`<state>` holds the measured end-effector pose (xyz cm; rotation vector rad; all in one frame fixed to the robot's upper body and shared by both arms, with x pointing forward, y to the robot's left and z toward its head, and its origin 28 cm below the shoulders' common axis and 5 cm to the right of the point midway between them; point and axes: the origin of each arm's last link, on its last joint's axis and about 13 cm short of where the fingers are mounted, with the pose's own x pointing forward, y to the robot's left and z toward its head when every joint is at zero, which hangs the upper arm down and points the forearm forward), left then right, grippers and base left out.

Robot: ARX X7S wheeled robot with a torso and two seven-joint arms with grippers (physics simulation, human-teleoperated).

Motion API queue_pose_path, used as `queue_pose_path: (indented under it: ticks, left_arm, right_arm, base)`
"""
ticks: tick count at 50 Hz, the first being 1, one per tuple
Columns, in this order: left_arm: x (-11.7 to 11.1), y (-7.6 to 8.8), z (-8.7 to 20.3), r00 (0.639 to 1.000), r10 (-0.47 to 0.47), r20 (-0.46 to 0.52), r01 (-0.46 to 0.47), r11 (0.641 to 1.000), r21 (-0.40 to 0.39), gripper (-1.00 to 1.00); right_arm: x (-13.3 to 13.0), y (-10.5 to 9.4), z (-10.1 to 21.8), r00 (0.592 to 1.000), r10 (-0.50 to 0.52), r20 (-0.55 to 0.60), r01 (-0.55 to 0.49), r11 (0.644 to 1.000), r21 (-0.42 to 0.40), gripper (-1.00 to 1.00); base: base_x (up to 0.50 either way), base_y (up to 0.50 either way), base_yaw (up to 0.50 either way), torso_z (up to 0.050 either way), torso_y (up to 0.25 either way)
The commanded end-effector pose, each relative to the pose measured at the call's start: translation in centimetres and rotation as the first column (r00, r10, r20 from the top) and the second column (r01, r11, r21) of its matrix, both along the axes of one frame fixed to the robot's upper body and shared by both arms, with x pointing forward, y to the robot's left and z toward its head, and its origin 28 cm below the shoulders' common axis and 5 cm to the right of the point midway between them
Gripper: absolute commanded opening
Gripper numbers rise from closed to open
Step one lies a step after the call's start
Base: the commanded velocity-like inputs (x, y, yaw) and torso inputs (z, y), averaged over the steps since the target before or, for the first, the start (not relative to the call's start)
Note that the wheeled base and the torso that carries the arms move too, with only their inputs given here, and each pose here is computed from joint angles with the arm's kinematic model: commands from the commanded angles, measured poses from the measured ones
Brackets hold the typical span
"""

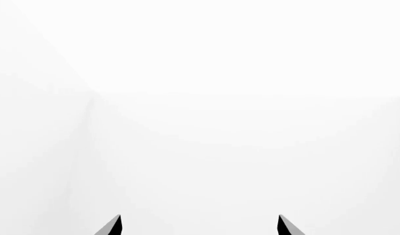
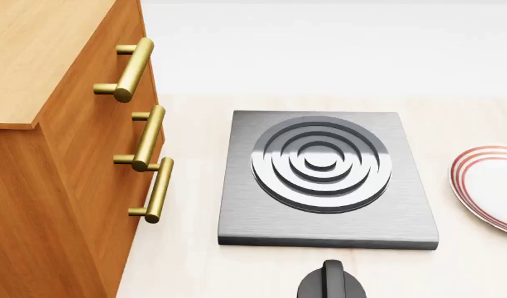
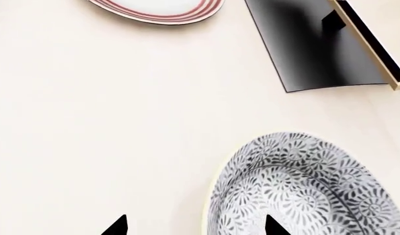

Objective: Put the bowl on the stove.

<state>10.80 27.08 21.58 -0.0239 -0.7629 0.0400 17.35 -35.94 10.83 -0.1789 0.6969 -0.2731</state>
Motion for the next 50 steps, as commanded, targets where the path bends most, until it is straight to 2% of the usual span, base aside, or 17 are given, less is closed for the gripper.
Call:
queue_pose_path:
  ticks: [1, 29, 41, 42, 50]
  left_arm:
    - [0.0, 0.1, 0.0, 1.0, 0.003, 0.026, -0.004, 0.999, 0.032, 1.0]
    - [0.0, 0.0, 0.0, 1.0, 0.002, 0.026, -0.002, 0.999, 0.033, 1.0]
    - [0.1, 0.0, 0.0, 1.0, 0.0, 0.027, -0.001, 0.999, 0.033, 1.0]
    - [0.1, 0.0, 0.0, 1.0, -0.001, 0.029, 0.0, 0.999, 0.032, 1.0]
    - [0.1, 0.0, 0.0, 1.0, 0.0, 0.028, -0.001, 0.999, 0.032, 1.0]
  right_arm:
    - [-0.4, -0.2, -1.3, 0.999, -0.046, -0.003, 0.046, 0.999, -0.003, 1.0]
    - [-1.1, -0.1, -2.2, 0.998, -0.061, -0.023, 0.061, 0.998, 0.008, 1.0]
    - [-1.2, -0.1, -2.3, 0.999, -0.05, -0.007, 0.05, 0.999, -0.013, 1.0]
    - [-1.1, -0.2, -2.4, 0.999, -0.04, -0.002, 0.04, 0.999, -0.028, -1.0]
    - [-1.2, -0.3, -1.9, 0.999, -0.029, 0.026, 0.03, 0.999, -0.043, -1.0]
  base:
    - [0.0, 0.0, 0.0, 0.0, 0.0]
    - [0.0, 0.0, 0.0, 0.0, 0.0]
    - [0.0, 0.0, 0.0, 0.0, 0.0]
    - [0.0, 0.0, 0.0, 0.0, 0.0]
    - [0.0, 0.0, 0.0, 0.0, 0.0]
